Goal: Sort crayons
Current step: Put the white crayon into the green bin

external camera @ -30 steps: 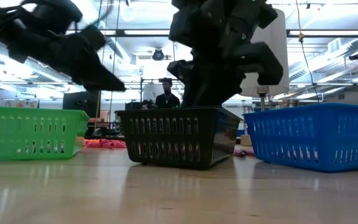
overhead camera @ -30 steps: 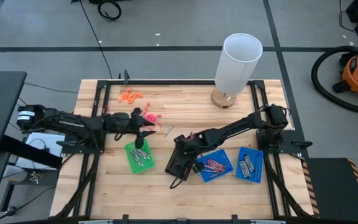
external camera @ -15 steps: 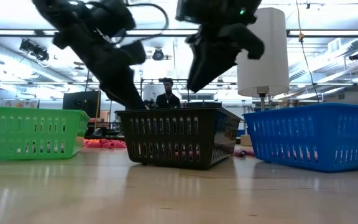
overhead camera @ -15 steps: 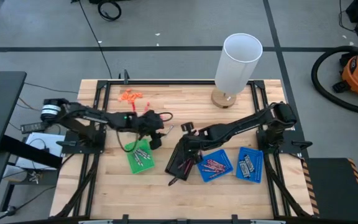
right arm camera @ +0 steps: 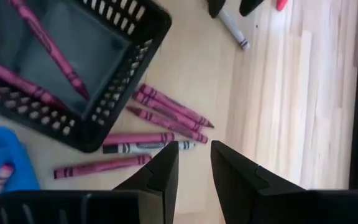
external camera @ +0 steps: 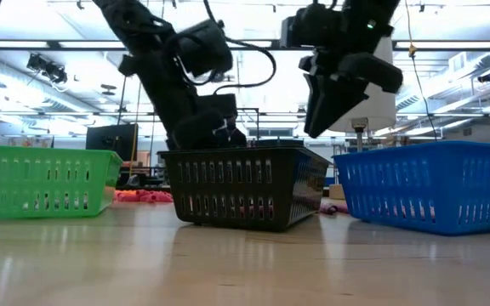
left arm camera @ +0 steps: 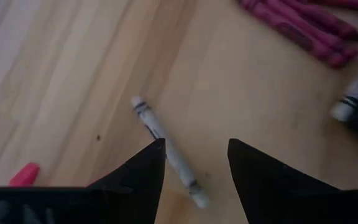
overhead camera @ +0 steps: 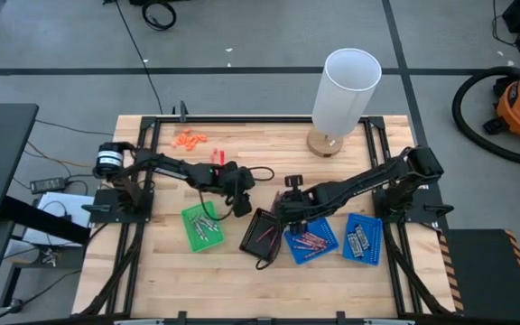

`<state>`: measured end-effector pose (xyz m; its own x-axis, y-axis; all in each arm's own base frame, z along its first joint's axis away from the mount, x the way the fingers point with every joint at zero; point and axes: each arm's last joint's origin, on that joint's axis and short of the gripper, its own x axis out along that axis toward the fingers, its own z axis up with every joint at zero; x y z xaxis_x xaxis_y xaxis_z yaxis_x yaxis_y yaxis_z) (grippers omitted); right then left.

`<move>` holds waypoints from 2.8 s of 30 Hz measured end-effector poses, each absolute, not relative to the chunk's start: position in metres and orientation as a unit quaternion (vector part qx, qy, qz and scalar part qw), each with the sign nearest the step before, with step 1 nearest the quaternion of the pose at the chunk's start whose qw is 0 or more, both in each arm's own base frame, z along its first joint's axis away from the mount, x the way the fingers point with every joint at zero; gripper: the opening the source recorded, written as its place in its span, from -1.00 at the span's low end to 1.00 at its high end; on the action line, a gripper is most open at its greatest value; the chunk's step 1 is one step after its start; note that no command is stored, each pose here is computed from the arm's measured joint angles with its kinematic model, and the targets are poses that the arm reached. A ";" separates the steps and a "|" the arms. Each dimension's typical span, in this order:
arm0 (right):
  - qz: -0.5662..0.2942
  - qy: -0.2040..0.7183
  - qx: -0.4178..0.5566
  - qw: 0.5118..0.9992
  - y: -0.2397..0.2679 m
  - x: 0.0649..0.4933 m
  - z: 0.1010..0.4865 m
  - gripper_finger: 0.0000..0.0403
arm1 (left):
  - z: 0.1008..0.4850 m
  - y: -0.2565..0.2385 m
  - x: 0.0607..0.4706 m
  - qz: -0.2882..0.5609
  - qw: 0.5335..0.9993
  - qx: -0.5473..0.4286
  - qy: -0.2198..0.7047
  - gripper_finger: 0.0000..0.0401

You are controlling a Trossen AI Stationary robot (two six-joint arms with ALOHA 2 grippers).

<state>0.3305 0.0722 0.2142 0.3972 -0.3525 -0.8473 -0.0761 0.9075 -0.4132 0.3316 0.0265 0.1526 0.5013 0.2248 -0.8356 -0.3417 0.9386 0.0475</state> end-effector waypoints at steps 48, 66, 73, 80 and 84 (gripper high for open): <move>-0.097 0.466 -0.198 0.857 0.070 0.326 0.206 -0.49 | 0.154 0.052 0.322 0.142 0.853 -0.051 0.499 -0.95; -0.106 0.473 -0.197 0.852 0.076 0.322 0.205 -0.49 | 0.212 0.002 0.293 0.109 0.870 -0.014 0.480 -0.94; -0.109 0.473 -0.196 0.852 0.075 0.322 0.204 -0.49 | 0.222 -0.030 0.275 0.073 0.861 -0.016 0.504 -0.93; -0.109 0.470 -0.195 0.854 0.075 0.323 0.204 -0.49 | 0.226 -0.069 0.250 -0.012 0.841 0.058 0.538 -0.93; -0.108 0.465 -0.194 0.857 0.076 0.324 0.204 -0.49 | 0.211 -0.087 0.234 -0.062 0.823 0.127 0.550 -0.92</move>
